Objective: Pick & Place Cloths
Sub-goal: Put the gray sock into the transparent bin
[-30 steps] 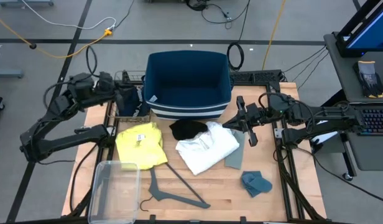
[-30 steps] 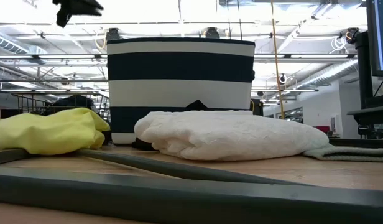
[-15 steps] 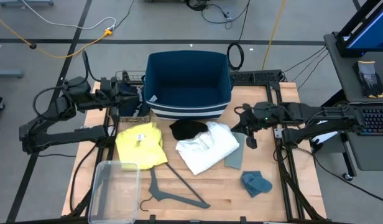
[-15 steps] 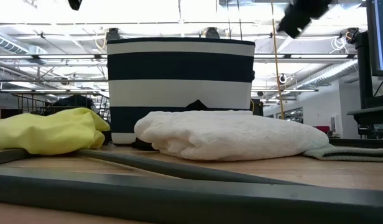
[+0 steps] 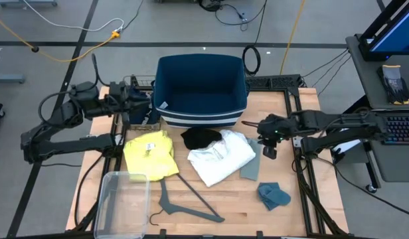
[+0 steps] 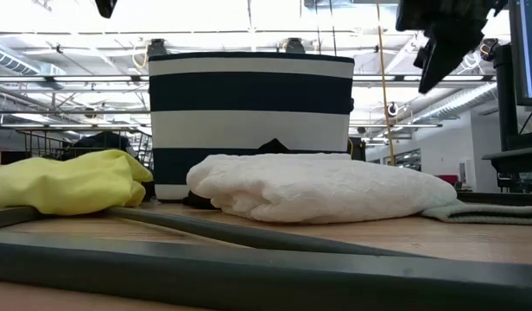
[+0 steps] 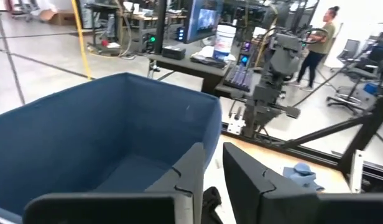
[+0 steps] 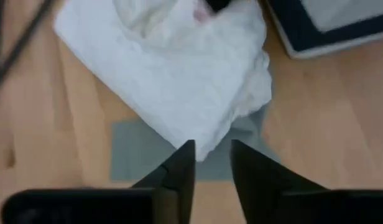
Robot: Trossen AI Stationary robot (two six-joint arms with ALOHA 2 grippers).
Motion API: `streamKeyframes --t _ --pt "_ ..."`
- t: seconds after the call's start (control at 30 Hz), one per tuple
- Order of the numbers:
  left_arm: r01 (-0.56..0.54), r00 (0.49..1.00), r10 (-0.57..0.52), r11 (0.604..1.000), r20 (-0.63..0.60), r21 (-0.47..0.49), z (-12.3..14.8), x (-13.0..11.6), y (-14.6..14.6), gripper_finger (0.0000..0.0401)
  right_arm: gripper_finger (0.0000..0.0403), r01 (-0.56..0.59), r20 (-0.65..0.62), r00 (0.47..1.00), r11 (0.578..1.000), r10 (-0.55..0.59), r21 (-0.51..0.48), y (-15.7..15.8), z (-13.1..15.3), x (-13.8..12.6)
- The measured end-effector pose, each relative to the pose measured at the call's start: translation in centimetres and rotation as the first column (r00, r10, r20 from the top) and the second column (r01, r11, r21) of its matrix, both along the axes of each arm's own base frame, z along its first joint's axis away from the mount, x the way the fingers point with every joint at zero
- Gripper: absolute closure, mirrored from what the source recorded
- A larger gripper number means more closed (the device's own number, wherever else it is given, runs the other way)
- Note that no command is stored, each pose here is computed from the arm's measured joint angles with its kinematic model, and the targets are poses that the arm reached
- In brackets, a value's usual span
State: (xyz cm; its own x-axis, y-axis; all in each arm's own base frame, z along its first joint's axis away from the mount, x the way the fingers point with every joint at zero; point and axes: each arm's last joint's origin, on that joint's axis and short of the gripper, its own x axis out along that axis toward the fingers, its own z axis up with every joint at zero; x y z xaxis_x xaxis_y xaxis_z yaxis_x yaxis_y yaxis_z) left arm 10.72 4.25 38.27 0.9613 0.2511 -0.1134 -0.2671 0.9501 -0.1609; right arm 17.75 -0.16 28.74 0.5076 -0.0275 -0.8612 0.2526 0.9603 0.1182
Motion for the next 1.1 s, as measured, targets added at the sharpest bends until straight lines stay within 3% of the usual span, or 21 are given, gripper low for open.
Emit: streamKeyframes --t 0.3,0.47,0.73,0.97,1.1 --pt "-0.016 0.999 0.015 1.0 -0.033 -0.026 -0.4 1.0 0.5 0.0313 0.019 -0.038 -0.172 0.984 0.999 0.035 -0.014 0.0 -2.5 2.1" --pt "-0.014 0.999 0.014 1.0 -0.03 -0.028 -0.4 1.0 0.5 0.0286 0.015 -0.064 -0.23 0.972 0.996 0.049 -0.059 -0.1 -3.3 2.7" --pt "-0.012 0.999 0.012 1.0 0.038 -0.006 0.3 1.0 0.5 0.022 0.0131 0.034 -0.302 0.952 0.998 -0.049 -0.052 -0.2 -6.3 2.0" --pt "-0.013 0.996 0.011 1.0 0.087 0.021 0.8 1.1 0.5 0.0178 0.0131 0.13 -0.244 0.96 0.99 -0.139 -0.053 -0.5 -8.8 2.0" --pt "-0.012 0.995 0.01 1.0 0.101 0.028 1.0 1.1 0.5 0.0166 0.0132 0.18 -0.232 0.95 0.975 -0.207 -0.134 -1.0 -9.6 1.8"
